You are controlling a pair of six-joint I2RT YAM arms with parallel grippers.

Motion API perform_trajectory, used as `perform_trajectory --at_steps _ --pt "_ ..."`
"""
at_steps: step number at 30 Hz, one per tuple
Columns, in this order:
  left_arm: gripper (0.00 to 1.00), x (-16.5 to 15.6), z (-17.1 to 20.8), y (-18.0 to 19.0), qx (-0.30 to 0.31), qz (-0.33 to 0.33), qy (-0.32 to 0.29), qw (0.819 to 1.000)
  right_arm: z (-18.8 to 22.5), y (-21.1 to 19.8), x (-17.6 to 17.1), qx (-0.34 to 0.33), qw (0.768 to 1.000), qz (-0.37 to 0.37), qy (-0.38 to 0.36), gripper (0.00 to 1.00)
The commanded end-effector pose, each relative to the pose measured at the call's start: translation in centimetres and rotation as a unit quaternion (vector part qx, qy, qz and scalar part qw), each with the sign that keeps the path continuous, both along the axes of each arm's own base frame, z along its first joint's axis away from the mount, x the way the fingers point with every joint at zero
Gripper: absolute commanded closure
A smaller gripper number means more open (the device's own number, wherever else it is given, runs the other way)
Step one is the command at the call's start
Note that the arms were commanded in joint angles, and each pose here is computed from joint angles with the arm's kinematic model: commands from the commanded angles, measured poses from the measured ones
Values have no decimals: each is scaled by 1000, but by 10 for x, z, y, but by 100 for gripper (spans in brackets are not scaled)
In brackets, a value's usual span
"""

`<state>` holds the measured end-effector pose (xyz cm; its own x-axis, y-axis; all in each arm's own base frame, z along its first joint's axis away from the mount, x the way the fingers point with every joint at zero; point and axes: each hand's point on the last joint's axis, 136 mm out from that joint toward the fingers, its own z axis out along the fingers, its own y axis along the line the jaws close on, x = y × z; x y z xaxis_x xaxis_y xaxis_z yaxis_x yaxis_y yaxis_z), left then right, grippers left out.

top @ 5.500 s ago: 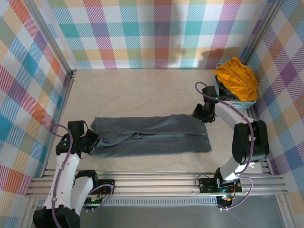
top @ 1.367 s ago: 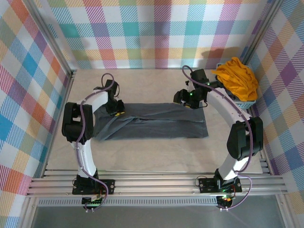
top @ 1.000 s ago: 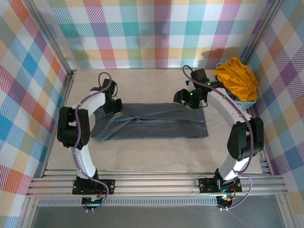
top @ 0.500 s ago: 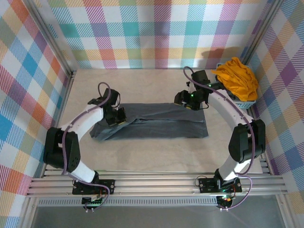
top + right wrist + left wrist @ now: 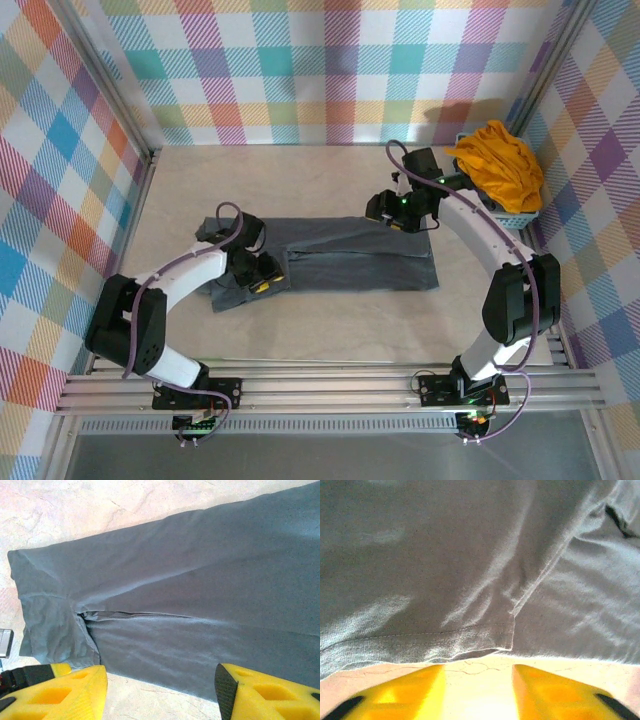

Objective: Fold and stack the t-shirts

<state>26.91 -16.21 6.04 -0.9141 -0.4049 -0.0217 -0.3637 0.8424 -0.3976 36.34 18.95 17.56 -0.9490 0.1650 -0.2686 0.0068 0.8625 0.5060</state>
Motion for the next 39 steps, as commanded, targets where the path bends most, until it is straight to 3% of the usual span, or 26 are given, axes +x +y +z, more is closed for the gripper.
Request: perform_trajectory --at_steps 1,8,11,16,25,39 --pt "48 -2 16 15 26 30 -19 999 3 7 -8 7 1000 8 3 40" --pt "57 19 29 133 66 161 -21 985 -4 16 -8 13 1000 20 7 41" --pt "58 40 18 157 48 183 -19 982 -4 20 -8 20 999 28 6 40" --pt "61 72 -1 168 62 177 -45 981 -3 32 -11 52 997 48 11 40" --pt "63 66 -23 189 125 183 -25 975 -5 35 -17 64 996 53 14 39" --pt "66 60 -40 176 108 177 -10 978 -11 38 -18 76 995 53 24 39"
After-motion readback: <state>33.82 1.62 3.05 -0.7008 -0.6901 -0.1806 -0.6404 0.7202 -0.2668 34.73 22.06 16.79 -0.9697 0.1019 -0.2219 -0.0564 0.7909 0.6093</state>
